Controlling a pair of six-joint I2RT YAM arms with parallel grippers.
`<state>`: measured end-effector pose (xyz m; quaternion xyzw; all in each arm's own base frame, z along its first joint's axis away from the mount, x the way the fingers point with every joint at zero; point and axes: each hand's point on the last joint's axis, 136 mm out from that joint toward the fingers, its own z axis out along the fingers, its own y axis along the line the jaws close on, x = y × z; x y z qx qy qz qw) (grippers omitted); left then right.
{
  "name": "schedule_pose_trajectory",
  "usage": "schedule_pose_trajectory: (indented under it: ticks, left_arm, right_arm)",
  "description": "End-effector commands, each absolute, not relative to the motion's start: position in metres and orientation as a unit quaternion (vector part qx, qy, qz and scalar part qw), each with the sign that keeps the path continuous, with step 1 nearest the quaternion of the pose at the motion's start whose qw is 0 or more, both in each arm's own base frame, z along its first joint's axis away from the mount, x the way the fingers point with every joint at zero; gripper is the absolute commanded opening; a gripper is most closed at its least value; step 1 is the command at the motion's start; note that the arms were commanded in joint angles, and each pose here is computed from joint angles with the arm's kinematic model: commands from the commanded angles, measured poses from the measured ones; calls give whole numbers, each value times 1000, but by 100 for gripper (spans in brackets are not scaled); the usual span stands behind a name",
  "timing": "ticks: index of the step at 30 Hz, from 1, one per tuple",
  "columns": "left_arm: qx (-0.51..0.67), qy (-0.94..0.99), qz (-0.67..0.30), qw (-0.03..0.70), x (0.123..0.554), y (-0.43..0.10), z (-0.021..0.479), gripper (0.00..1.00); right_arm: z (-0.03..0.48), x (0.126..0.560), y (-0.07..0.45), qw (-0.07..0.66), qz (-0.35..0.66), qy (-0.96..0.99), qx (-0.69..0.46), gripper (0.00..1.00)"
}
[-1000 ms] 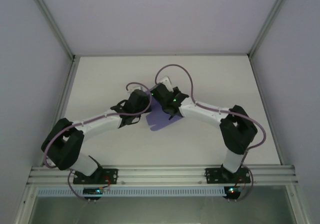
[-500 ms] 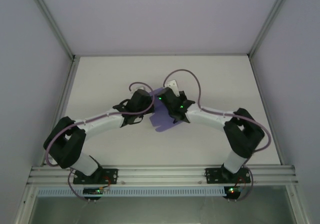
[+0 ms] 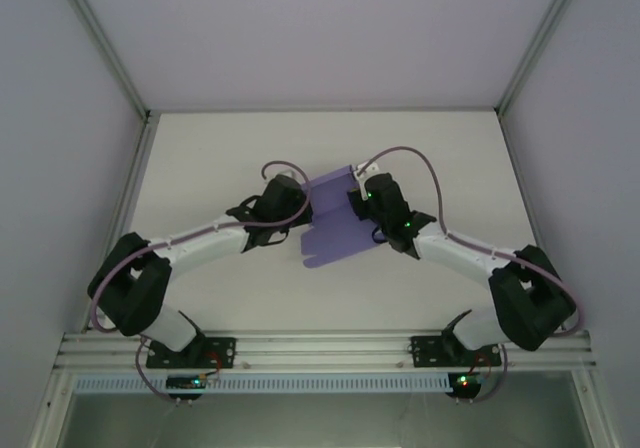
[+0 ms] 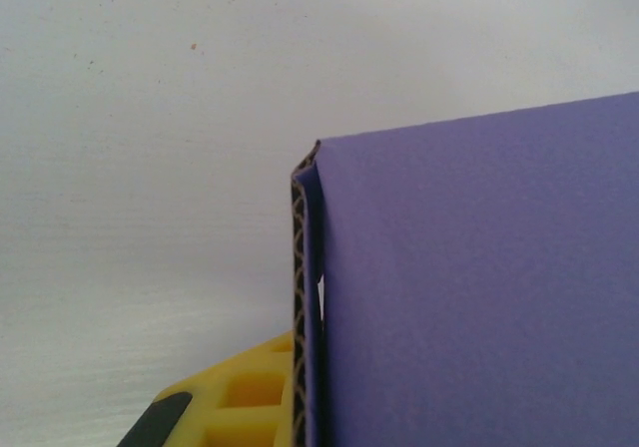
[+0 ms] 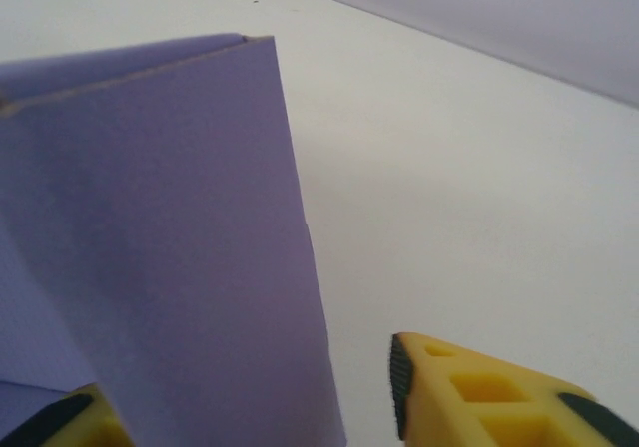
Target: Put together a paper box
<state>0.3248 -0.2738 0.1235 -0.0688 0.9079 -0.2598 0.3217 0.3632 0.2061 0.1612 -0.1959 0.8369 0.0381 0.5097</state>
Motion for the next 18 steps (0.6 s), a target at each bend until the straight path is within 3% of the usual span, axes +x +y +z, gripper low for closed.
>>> schedule_pose_trajectory:
  ticks: [1, 4, 10, 18]
  left_arm:
    - [-69, 913, -251, 313, 326, -275, 120, 0]
    - [-70, 914, -249, 313, 326, -274, 120, 0]
    - [-65, 914, -251, 312, 326, -276, 120, 0]
    - [-39, 914, -256, 313, 322, -286, 125, 0]
  right_arm:
    - [166, 354, 204, 509, 46, 830, -225, 52]
    - [174, 341, 211, 510, 75, 819, -251, 61]
    - [181, 339, 198, 508, 55, 825, -241, 47]
    - [166, 350, 212, 479, 68, 835, -261, 48]
